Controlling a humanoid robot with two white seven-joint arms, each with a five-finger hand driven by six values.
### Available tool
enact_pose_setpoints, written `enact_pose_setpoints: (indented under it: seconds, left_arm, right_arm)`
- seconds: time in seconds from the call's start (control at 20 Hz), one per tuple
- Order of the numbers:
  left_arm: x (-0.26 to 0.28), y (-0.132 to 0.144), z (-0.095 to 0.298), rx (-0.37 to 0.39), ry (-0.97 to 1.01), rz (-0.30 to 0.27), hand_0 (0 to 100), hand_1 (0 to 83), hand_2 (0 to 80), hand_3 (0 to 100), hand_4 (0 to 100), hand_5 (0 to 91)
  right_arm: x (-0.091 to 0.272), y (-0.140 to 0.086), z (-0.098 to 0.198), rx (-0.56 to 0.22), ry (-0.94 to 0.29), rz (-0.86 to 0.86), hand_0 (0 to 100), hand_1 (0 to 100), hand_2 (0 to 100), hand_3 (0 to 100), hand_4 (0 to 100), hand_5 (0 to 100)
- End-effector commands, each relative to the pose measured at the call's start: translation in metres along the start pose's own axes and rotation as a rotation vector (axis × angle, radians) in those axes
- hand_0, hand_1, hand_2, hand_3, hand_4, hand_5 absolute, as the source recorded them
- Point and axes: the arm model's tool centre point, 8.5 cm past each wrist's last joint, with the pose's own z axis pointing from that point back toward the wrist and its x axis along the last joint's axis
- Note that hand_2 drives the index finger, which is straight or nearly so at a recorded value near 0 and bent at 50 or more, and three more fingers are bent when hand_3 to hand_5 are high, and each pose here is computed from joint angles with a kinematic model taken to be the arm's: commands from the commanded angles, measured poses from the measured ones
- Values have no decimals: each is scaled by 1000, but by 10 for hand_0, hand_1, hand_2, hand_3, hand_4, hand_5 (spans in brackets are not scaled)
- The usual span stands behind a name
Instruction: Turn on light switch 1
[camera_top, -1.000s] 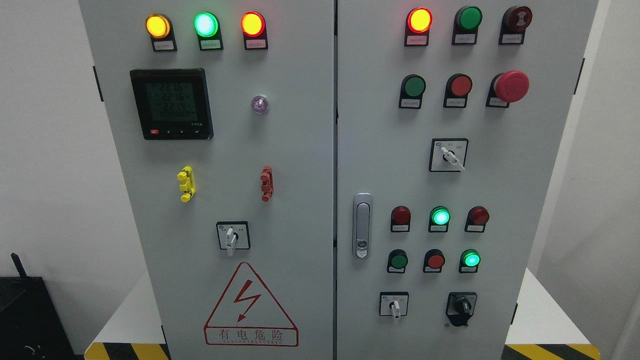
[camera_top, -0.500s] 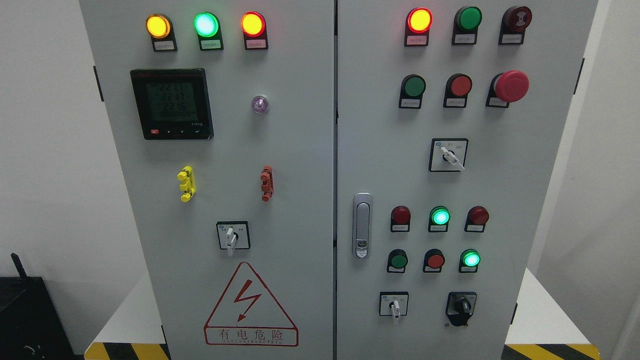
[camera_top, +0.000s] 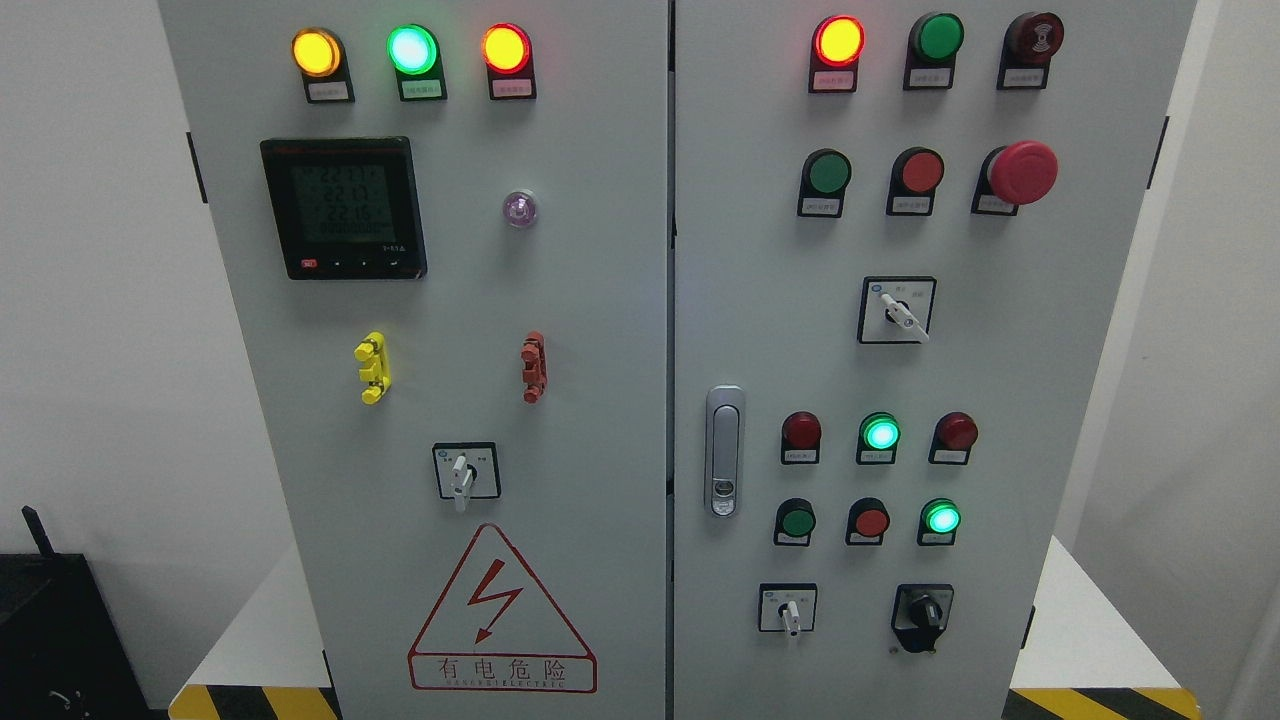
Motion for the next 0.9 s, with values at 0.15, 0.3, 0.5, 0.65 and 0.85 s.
enact_pose_setpoints:
  seconds: [0.15,0.3,0.5,0.65,0.85]
  left_arm:
    - [181,54,20,109,-549,-131,275,143,7,222,384,41]
    - [212,58,35,117,-645,-165,278,154,17,243,408,78]
    - [242,62,47,139,-745,-142,293,235,120,311,503,217]
    - [258,63,55,144,-799,-132,301,308,206,373,591,400]
    - [269,61,55,139,-835,-131,308,386,276,449,666,601]
  right_arm:
    - [0,0,0,1,2,-24,0,0,0,0,0,0]
    - [0,0,0,1,2,-24,0,0,0,0,0,0]
    - [0,0,0,1,2,-24,0,0,0,0,0,0]
    - [0,0,0,1,1,-25,0,0,0,0,0,0]
    - [0,0,0,1,2,-24,0,0,0,0,0,0]
